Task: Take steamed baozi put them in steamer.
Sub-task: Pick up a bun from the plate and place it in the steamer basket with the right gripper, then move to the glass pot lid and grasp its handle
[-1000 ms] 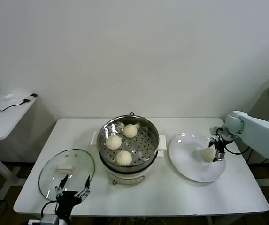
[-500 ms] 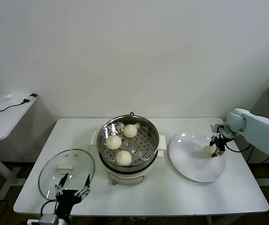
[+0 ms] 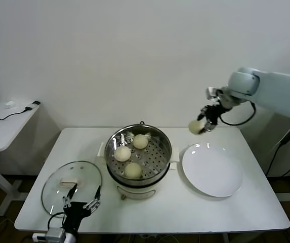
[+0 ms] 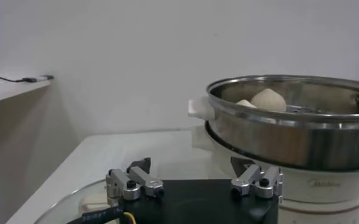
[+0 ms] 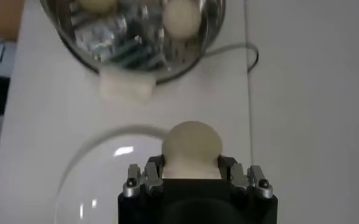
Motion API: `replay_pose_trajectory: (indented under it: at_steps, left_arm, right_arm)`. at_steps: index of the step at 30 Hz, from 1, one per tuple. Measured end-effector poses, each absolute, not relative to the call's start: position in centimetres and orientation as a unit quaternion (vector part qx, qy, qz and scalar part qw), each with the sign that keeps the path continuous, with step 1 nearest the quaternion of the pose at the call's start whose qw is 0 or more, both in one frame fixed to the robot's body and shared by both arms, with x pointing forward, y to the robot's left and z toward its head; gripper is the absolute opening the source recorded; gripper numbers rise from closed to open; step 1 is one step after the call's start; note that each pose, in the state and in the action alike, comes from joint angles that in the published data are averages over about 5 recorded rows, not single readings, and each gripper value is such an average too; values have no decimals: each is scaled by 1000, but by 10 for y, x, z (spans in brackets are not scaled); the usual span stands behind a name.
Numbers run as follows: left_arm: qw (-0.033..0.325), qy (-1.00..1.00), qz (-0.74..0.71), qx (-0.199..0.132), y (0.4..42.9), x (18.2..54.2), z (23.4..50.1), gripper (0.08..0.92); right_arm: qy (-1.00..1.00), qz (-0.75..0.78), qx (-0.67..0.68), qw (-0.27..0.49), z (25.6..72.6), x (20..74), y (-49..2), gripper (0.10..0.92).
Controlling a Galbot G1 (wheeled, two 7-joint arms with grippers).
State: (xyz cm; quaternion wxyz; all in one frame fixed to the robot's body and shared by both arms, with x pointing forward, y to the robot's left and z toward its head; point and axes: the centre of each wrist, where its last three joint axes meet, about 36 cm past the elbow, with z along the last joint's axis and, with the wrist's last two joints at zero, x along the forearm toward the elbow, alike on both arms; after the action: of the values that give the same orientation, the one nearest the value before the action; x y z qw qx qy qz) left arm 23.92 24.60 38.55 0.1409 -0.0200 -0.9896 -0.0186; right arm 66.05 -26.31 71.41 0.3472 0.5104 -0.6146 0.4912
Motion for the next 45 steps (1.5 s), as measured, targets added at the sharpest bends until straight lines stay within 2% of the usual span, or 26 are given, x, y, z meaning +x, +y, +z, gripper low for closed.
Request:
replay_pose_trajectory:
  at_steps: [6, 15, 29, 39, 45]
  left_arm:
    - [141, -990, -14, -24, 244, 241, 384, 823]
    - [140, -990, -12, -23, 245, 241, 382, 823]
    - [141, -990, -13, -21, 247, 240, 380, 823]
    - [139, -990, -16, -19, 250, 238, 383, 823]
    - [138, -990, -15, -20, 252, 237, 387, 823]
  right_arm:
    - [-605, 482, 536, 338, 723, 635, -192, 602]
    - [-580, 485, 544, 364, 671, 617, -136, 602]
    - [-579, 490, 527, 382, 598, 624, -124, 611]
    - [-588, 472, 538, 377, 593, 632, -123, 811]
    - [-599, 450, 552, 366, 618, 642, -135, 822]
